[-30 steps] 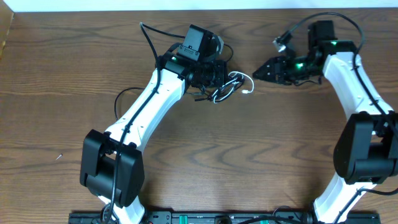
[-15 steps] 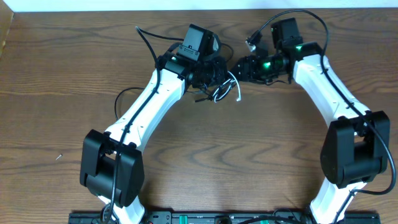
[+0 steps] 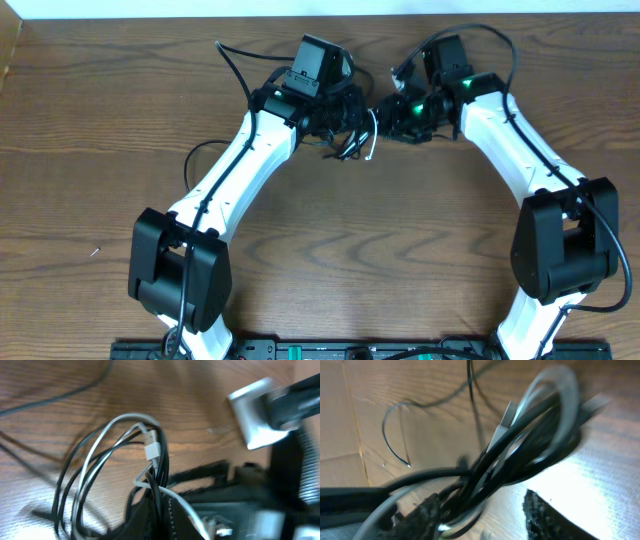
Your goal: Untangle cables
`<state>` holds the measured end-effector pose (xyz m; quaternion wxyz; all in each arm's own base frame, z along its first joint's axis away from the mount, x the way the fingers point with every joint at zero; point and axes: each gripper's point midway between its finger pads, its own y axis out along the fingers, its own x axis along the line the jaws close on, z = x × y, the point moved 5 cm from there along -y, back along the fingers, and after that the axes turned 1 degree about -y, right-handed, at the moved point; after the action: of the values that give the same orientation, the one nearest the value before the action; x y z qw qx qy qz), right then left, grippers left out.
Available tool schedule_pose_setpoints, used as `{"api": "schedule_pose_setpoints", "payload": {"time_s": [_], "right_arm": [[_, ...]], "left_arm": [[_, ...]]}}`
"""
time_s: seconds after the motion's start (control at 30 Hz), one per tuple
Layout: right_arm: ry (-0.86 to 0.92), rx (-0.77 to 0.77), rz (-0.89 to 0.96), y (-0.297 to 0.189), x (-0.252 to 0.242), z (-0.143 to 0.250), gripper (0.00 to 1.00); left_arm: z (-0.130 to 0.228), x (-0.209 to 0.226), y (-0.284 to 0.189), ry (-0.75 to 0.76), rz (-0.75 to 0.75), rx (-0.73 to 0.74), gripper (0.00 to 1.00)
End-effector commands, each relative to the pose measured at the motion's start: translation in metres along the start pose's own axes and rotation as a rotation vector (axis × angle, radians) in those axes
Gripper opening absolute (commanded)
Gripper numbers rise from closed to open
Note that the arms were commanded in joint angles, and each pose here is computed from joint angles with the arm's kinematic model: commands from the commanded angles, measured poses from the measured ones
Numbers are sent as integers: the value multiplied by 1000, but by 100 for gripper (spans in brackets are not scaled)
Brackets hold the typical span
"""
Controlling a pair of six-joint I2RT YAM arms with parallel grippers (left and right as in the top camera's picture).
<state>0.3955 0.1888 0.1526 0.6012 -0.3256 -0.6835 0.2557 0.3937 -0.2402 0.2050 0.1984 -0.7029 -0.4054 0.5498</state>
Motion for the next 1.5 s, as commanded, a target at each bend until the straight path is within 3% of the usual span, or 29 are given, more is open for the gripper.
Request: {"api": "schedule_pose_setpoints", "payload": {"time_s": [0.0, 0.3, 0.63, 0.83, 0.97, 1.07, 1.17, 1.33, 1.47], "right_arm": [[51, 43, 24, 12, -11, 11, 44], [132, -9, 174, 7, -57, 9, 40], [201, -115, 237, -4, -112, -1, 41], [121, -115, 242, -2, -118, 1, 45], [75, -114, 237, -2, -117, 0, 50], [-38, -102, 132, -3, -103, -4, 56], [-142, -112, 42, -11, -82, -10, 58], [-245, -193, 21, -41, -49, -20, 61], [-293, -254, 16, -64, -29, -21, 63]], "left_arm": [[-7, -7, -5, 0, 50, -13, 7], [-29, -1, -38, -19, 75, -101, 7], [-40, -19, -111, 0, 267, -153, 8], [-39, -50, -156, 38, 546, -104, 7], [-40, -90, -192, 208, 812, -82, 8], [-41, -113, -217, 412, 926, -150, 7], [-46, -118, -226, 614, 931, -290, 8], [-70, -103, -214, 452, 798, -408, 8], [-72, -102, -212, 432, 785, -412, 7]]}}
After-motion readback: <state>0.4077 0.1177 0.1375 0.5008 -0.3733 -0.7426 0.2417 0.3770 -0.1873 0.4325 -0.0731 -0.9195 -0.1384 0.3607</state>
